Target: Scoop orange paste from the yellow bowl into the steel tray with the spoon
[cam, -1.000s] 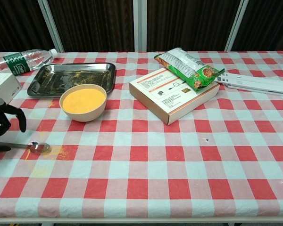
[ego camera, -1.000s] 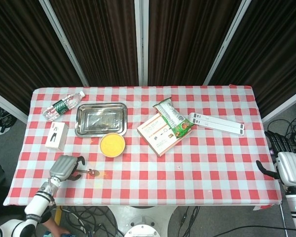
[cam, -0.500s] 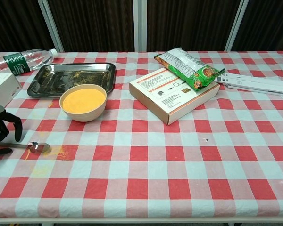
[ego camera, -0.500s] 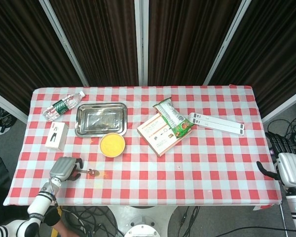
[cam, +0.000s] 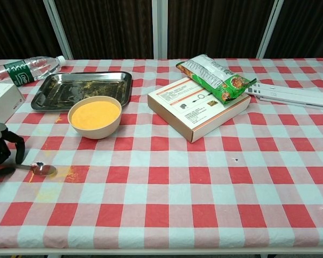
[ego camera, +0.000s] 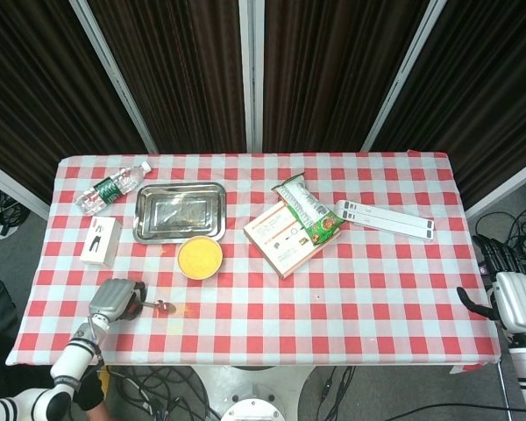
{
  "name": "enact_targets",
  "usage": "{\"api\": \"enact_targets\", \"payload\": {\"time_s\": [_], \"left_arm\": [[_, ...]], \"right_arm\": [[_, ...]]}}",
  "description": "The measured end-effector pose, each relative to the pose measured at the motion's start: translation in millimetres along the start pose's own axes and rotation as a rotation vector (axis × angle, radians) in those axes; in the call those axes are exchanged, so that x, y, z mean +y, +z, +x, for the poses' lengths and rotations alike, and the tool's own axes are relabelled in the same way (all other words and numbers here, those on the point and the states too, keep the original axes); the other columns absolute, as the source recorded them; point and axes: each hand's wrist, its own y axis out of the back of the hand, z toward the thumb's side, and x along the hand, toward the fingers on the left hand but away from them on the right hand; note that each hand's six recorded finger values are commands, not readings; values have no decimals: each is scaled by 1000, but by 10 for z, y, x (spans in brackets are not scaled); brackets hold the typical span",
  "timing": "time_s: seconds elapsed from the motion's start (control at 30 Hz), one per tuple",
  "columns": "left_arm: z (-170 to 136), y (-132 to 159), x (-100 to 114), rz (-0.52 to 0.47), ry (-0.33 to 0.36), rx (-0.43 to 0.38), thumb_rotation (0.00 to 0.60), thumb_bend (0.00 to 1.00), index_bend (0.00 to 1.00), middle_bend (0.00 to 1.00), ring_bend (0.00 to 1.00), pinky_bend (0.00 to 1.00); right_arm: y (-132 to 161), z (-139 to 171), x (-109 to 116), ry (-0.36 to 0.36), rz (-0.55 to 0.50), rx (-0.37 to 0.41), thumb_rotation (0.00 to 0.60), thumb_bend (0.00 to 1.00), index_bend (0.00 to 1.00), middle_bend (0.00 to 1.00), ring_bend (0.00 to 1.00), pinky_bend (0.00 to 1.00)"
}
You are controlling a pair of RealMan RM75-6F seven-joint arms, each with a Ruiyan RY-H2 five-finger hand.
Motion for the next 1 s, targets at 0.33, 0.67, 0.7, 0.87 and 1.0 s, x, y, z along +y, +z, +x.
{"api": "enact_targets", "payload": {"time_s": [0.33, 0.67, 0.7, 0.87, 1.0], "left_arm": [[-16, -20, 183, 2, 64, 5, 600, 451, 633, 938, 912, 937], [72, 202, 892, 99, 270, -37, 600, 449, 630, 943, 913, 937], [103, 249, 945, 114, 282, -45, 600, 449, 630, 945, 913, 937], [326, 488, 1101, 175, 288, -70, 600, 448, 630, 948, 913, 937], [508, 596, 1115, 174, 257, -61, 600, 447, 625, 947, 913, 937]], "right_arm": [[25, -26, 30, -7, 9, 11, 600, 232, 11, 61, 0, 62], [124, -89, 81, -18, 24, 48, 600, 233, 11, 61, 0, 62], [128, -90, 83, -18, 25, 50, 600, 233, 11, 61, 0, 62], [127, -80, 100, -23, 25, 49, 600, 233, 11, 61, 0, 62], [87, -73, 118, -27, 20, 36, 600, 233, 11, 61, 0, 62]]}}
